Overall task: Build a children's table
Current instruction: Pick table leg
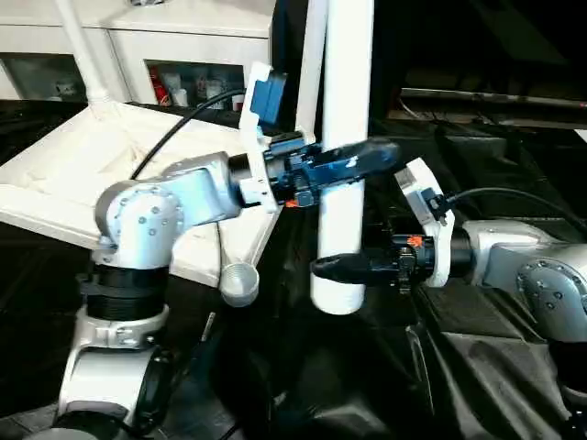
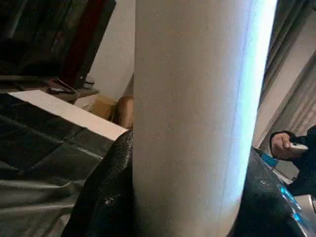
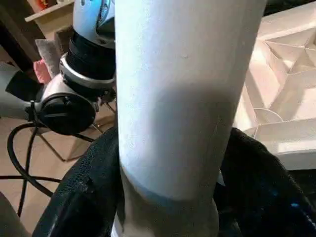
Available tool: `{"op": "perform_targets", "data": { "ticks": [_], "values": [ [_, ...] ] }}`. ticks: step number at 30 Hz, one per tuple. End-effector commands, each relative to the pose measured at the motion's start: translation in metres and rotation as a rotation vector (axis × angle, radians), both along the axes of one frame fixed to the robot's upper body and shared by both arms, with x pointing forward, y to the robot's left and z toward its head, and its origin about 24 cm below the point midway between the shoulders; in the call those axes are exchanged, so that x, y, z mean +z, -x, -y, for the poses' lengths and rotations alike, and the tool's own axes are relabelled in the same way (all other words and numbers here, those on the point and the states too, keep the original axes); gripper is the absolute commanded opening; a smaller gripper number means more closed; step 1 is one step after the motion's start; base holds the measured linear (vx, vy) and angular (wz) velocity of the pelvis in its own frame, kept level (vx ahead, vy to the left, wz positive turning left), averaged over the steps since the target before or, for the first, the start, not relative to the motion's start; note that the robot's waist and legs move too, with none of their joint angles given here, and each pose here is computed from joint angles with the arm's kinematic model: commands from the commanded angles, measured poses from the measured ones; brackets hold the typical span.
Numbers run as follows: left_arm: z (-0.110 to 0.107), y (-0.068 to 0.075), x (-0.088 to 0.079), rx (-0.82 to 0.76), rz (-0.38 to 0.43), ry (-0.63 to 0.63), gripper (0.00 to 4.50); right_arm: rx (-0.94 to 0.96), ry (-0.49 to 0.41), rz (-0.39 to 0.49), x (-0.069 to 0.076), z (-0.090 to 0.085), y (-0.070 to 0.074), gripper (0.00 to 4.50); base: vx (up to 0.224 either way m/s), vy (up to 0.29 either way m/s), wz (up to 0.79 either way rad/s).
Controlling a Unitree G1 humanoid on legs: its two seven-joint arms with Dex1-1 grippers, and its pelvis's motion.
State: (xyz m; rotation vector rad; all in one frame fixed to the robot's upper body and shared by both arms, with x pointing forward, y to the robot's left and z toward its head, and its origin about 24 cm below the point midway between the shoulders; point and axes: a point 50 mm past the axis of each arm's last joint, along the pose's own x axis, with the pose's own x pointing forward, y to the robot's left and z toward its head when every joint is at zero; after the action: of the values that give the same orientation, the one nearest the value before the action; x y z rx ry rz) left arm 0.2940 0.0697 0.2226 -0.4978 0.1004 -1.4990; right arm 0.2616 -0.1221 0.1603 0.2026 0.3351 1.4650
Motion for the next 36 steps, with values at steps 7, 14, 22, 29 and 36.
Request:
{"op": "perform_targets", "data": {
  "ticks": [7, 14, 22, 29, 36],
  "values": [
    [0.004, 0.0, 0.011, -0.017, 0.034, 0.044, 1.88, -0.007, -0.018, -0.032, -0.001, 0.003, 0.0, 2.16, 0.0, 0.0, 0.0],
    [0.005, -0.007, 0.012, 0.048, 0.042, 0.052, 1.88, -0.052, -0.025, -0.019, -0.001, 0.003, -0.004, 1.99, 0.0, 0.0, 0.0],
    [0.003, -0.046, 0.003, 0.558, -0.082, -0.039, 2.92, -0.232, 0.003, 0.056, -0.005, 0.004, -0.022, 1.99, 0.0, 0.0, 0.0],
    [0.0, -0.048, -0.009, 0.769, -0.047, -0.18, 2.66, -0.34, 0.023, 0.099, -0.007, 0.002, -0.034, 1.98, 0.0, 0.0, 0.0],
    [0.001, -0.046, -0.003, 0.826, -0.196, 0.003, 2.17, -0.361, 0.016, 0.116, -0.006, 0.0, -0.038, 1.97, 0.0, 0.0, 0.0]
  ]
}}
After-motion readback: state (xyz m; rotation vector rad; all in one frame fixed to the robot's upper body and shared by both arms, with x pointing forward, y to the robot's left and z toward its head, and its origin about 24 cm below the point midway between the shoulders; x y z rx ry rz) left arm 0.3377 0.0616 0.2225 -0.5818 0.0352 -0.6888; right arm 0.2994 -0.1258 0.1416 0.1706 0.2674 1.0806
